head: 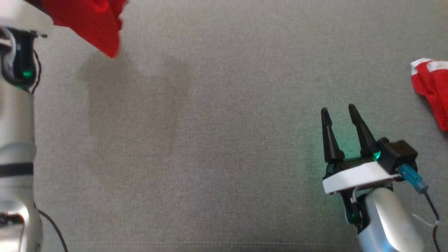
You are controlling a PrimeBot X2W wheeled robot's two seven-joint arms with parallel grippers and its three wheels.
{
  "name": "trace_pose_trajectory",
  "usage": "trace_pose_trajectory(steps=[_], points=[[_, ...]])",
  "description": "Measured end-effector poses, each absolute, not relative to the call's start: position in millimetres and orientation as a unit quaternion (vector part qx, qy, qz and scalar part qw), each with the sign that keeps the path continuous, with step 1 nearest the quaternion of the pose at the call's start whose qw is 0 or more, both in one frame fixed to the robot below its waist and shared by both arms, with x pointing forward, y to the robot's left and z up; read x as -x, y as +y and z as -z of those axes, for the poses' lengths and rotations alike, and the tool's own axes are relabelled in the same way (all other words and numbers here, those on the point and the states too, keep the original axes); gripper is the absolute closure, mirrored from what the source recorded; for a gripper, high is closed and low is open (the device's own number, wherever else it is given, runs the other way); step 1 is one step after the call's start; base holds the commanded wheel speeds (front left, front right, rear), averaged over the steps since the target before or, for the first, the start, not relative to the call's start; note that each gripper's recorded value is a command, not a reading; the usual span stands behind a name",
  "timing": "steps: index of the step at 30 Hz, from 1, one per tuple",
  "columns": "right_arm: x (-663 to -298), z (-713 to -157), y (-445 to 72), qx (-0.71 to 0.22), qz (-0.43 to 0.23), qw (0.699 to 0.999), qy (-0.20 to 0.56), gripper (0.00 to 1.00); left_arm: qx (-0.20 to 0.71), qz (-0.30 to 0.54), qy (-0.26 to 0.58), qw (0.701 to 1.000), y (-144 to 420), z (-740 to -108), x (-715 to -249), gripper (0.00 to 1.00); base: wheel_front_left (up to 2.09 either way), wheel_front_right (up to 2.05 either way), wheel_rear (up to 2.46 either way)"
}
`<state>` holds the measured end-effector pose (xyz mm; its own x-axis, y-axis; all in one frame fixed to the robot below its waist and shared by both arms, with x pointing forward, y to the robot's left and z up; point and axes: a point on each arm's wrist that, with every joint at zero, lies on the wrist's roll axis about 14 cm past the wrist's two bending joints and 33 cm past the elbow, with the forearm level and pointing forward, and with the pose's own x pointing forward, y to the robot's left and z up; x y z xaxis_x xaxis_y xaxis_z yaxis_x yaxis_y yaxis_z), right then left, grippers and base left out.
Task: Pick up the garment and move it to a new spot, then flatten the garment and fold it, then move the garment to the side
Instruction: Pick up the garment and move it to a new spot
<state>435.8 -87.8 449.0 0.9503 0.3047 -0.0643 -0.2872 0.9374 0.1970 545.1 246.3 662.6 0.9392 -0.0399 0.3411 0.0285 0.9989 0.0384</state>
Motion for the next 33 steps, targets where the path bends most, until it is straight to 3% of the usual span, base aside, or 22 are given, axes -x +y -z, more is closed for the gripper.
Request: trace_pose_trajectory(steps=[6,15,23,33], points=[[-422,-461,-95,-0.102,-0.141,0.984,0.036,0.0,-0.005,0.04,-0.189,0.981,228,-667,-521,1.0,0.0,0.0,0.0],[-409,-471,-123,-0.108,-0.102,0.989,0.022,0.0,-0.02,0.123,-0.174,0.977,153,-674,-523,1.0,0.0,0.0,0.0],[-399,-473,-148,-0.113,-0.067,0.991,0.017,0.0,-0.062,0.194,-0.086,0.975,72,-604,-530,1.0,0.0,0.0,0.0],[-386,-478,-191,-0.111,-0.005,0.994,0.008,0.0,-0.038,0.327,-0.003,0.944,-62,-524,-509,1.0,0.0,0.0,0.0]])
